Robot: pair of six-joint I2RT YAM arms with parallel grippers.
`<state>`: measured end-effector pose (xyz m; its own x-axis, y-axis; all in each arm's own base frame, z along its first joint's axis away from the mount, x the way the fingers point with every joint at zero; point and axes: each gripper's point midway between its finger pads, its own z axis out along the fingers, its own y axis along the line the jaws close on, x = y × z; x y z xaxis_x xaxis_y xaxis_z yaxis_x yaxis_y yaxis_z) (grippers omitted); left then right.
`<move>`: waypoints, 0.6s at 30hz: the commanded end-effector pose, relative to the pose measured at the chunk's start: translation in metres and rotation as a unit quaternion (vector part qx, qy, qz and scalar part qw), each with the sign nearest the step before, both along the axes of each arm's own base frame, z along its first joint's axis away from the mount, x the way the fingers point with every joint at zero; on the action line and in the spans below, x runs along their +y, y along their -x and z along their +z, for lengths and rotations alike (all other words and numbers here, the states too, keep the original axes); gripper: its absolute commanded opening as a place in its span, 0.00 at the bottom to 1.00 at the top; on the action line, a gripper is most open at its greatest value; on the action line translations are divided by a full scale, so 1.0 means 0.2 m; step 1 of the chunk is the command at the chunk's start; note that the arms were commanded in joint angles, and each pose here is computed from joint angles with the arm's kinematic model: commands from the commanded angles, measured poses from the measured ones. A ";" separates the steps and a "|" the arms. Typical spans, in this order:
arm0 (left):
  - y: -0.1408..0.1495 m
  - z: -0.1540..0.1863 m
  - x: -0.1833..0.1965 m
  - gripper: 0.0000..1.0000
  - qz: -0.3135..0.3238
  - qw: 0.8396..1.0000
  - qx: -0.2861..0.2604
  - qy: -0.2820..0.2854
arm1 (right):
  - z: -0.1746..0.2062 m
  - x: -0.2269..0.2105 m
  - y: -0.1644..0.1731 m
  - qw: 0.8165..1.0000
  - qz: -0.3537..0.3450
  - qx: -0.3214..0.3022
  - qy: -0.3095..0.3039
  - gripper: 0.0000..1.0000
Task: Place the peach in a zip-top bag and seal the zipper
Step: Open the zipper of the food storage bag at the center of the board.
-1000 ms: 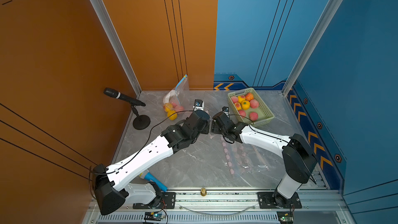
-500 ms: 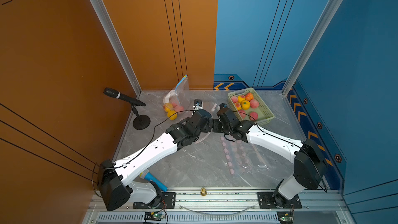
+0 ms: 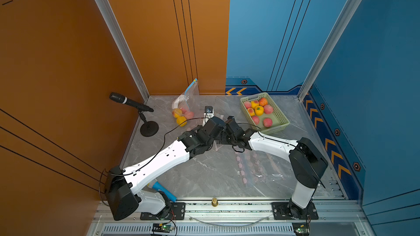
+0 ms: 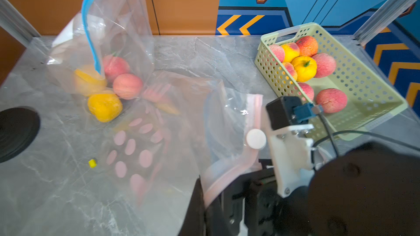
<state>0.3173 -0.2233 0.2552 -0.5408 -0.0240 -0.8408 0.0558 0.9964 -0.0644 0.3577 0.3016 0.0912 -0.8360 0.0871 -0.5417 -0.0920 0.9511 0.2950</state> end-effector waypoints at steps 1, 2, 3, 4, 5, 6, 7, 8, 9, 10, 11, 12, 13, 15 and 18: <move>0.01 0.10 0.08 0.00 0.030 0.998 -0.030 -0.045 | -0.08 -0.14 -0.01 0.999 -0.004 0.027 0.039 0.94; 0.01 0.10 0.07 0.00 0.029 0.998 -0.029 -0.045 | -0.06 -0.12 -0.01 0.999 0.009 0.026 0.035 0.94; 0.00 0.08 0.06 0.00 0.028 0.998 -0.025 -0.046 | -0.02 -0.11 -0.01 0.999 0.020 0.024 0.036 0.94; 0.00 0.06 0.05 0.00 0.029 0.998 -0.021 -0.048 | 0.01 -0.09 0.00 0.999 0.034 0.019 0.038 0.94; -0.01 0.04 0.04 0.00 0.029 0.998 -0.016 -0.047 | 0.04 -0.06 0.03 0.998 0.050 0.017 0.038 0.94; -0.03 0.01 0.04 0.00 0.031 0.999 -0.006 -0.044 | 0.09 -0.04 0.05 0.997 0.065 0.014 0.033 0.94; -0.04 -0.04 0.02 0.00 0.027 0.999 0.008 -0.034 | 0.14 -0.03 0.08 0.997 0.079 0.009 0.025 0.94; -0.06 -0.07 0.02 0.00 0.027 0.999 0.016 -0.026 | 0.18 -0.02 0.10 0.996 0.088 0.005 0.018 0.95; -0.09 -0.10 0.01 0.00 0.026 0.999 0.026 -0.016 | 0.22 -0.02 0.12 0.995 0.096 0.002 0.009 0.95; -0.11 -0.13 0.01 0.00 0.024 0.999 0.035 -0.005 | 0.27 -0.02 0.14 0.995 0.102 -0.003 0.001 0.96; -0.14 -0.14 0.00 0.00 0.025 0.999 0.038 0.004 | 0.30 -0.02 0.16 0.994 0.106 -0.005 -0.006 0.96; -0.16 -0.16 0.00 0.00 0.025 0.999 0.039 0.013 | 0.34 -0.03 0.18 0.994 0.110 -0.010 -0.012 0.96; -0.18 -0.16 0.00 0.00 0.024 0.999 0.041 0.021 | 0.37 -0.04 0.19 0.994 0.110 -0.014 -0.015 0.97; -0.20 -0.15 -0.01 0.00 0.021 0.999 0.040 0.029 | 0.41 -0.07 0.20 0.994 0.109 -0.019 -0.019 0.97; -0.22 -0.12 -0.01 0.00 0.016 0.999 0.036 0.033 | 0.47 -0.12 0.23 0.994 0.103 -0.023 -0.028 0.96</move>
